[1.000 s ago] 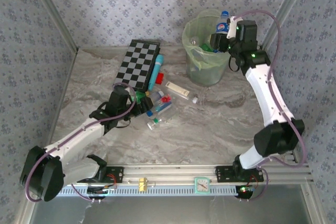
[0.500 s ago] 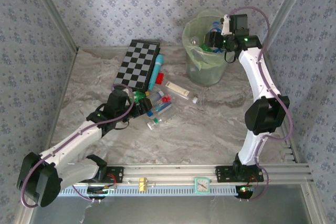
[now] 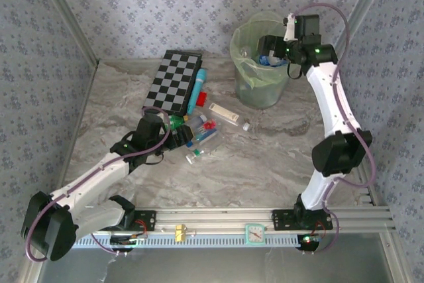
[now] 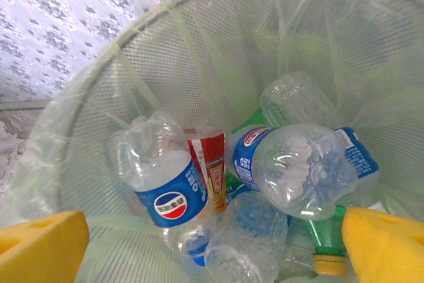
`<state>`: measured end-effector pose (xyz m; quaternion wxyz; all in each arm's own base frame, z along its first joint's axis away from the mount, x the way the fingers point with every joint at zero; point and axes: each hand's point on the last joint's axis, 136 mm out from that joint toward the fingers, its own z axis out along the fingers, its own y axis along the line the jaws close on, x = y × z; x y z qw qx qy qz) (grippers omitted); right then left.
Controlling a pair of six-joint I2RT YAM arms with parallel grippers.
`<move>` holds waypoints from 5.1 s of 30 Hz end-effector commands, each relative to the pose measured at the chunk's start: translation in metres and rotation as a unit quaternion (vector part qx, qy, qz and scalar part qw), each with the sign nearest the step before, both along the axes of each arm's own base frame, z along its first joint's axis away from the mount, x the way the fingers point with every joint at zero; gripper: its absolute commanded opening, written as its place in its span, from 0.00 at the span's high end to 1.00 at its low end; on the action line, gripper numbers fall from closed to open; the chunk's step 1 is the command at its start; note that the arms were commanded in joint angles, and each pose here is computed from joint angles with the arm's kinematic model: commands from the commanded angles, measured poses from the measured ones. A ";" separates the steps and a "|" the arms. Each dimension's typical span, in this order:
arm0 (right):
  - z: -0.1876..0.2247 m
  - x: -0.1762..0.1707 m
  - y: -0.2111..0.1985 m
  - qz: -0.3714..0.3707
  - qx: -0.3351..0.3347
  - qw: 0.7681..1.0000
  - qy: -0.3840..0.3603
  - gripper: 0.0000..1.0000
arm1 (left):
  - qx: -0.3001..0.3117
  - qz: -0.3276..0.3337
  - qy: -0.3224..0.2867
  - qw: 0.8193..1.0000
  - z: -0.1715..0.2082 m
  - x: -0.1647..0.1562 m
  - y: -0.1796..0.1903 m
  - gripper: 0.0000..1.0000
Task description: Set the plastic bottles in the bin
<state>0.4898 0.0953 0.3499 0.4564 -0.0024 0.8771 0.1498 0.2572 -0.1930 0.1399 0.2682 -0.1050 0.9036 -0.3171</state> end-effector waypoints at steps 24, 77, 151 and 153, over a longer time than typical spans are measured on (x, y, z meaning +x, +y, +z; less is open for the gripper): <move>-0.101 -0.179 0.051 0.003 0.095 0.995 -0.006 0.00 | 0.088 -0.169 -0.062 0.980 0.001 0.008 -0.051 0.08; -0.168 -0.186 0.029 -0.053 0.089 0.994 0.045 0.00 | 0.247 -0.312 -0.002 0.918 -0.098 -0.009 -0.125 0.43; -0.154 -0.173 0.151 0.156 0.227 0.958 0.080 0.45 | 0.005 -0.180 -0.187 0.966 0.028 -0.011 -0.122 0.08; -0.149 -0.170 0.132 0.134 0.206 0.967 0.072 0.46 | 0.016 -0.165 -0.192 0.967 0.030 -0.008 -0.112 0.02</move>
